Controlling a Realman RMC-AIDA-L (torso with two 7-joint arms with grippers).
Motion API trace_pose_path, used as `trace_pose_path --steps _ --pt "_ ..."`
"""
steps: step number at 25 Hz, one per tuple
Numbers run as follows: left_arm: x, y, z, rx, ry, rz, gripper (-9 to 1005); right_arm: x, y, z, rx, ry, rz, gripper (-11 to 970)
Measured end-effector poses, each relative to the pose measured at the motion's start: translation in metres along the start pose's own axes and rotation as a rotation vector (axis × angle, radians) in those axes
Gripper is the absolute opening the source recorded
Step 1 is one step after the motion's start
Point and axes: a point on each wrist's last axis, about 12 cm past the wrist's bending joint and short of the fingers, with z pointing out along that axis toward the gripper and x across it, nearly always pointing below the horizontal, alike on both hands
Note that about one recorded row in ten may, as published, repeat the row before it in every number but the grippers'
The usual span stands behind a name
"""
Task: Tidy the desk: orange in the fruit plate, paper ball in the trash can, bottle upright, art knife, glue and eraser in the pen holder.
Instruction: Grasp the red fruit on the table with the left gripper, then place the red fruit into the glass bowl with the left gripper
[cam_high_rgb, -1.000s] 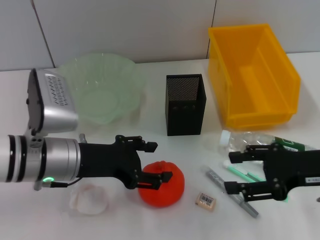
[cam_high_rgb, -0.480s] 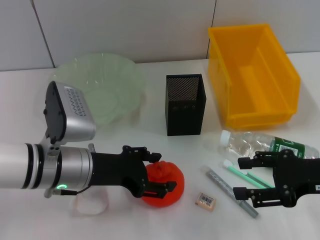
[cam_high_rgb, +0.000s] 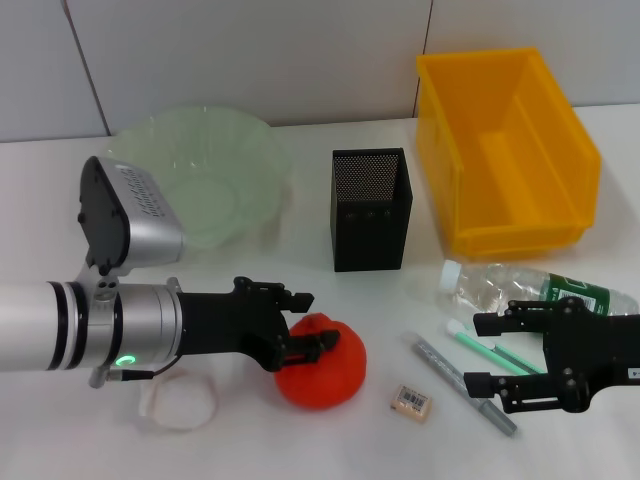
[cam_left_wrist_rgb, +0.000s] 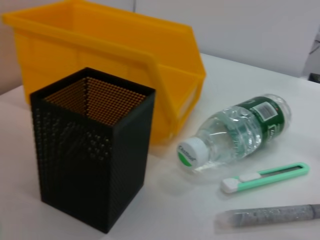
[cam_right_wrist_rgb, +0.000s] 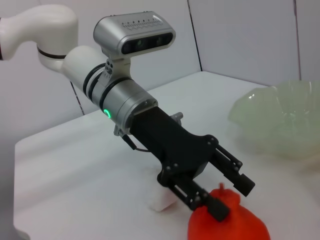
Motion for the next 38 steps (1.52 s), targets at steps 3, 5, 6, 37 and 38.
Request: trace_pose_path --steps 3,5,6,37,38 --pt "0.001 0.001 -0.001 -0.009 -0.003 -0.005 607 0.000 0.000 0.000 0.002 -0.001 0.001 762" --pt "0.001 0.001 -0.001 -0.007 -0.001 -0.002 533 0.000 0.000 0.000 0.003 -0.003 0.002 762" --pt "0.001 0.000 -0.001 -0.003 0.001 0.002 499 0.001 0.000 0.000 0.003 -0.004 0.004 762" --pt "-0.060 0.030 -0.074 -0.221 -0.415 -0.013 172 0.012 -0.003 0.001 0.013 -0.128 0.077 762" --pt "-0.060 0.033 -0.074 -0.235 -0.426 -0.026 172 0.012 -0.003 0.001 0.013 -0.128 0.077 762"
